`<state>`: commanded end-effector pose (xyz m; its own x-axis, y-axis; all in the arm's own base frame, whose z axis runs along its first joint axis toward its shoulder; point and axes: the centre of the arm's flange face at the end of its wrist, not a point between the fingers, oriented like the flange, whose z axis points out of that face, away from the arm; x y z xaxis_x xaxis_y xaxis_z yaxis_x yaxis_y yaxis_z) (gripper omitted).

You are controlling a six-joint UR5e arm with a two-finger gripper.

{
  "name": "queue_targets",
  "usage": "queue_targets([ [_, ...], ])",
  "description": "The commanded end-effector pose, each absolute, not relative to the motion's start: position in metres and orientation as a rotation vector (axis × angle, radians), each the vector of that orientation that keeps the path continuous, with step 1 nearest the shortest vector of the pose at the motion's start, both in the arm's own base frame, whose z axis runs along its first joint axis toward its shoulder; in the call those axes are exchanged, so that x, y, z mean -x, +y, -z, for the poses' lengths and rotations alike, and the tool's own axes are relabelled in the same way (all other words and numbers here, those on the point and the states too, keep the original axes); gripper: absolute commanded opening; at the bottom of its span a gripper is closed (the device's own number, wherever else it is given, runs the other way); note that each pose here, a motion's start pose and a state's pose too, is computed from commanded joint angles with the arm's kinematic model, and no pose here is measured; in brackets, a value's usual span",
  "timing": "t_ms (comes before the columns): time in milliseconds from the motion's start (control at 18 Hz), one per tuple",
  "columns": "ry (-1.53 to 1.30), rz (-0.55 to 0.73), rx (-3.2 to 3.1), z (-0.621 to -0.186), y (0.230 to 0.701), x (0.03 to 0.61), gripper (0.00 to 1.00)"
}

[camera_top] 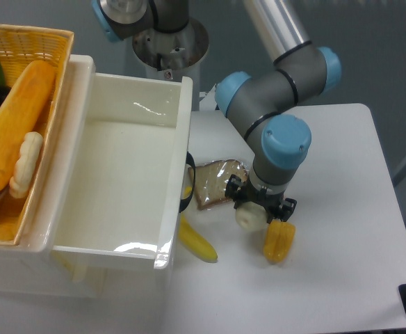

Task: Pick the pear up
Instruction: 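Lift the gripped pear up off the table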

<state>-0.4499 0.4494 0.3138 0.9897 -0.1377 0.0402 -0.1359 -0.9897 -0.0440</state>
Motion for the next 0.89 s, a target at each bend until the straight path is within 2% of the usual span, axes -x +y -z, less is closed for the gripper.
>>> queue_targets([
  [222, 0.237, 0.061, 3.088, -0.332, 0.434, 0.452, 0.55],
  [889, 0.266, 0.074, 3.08, -0.34, 0.42, 0.457, 0.55],
])
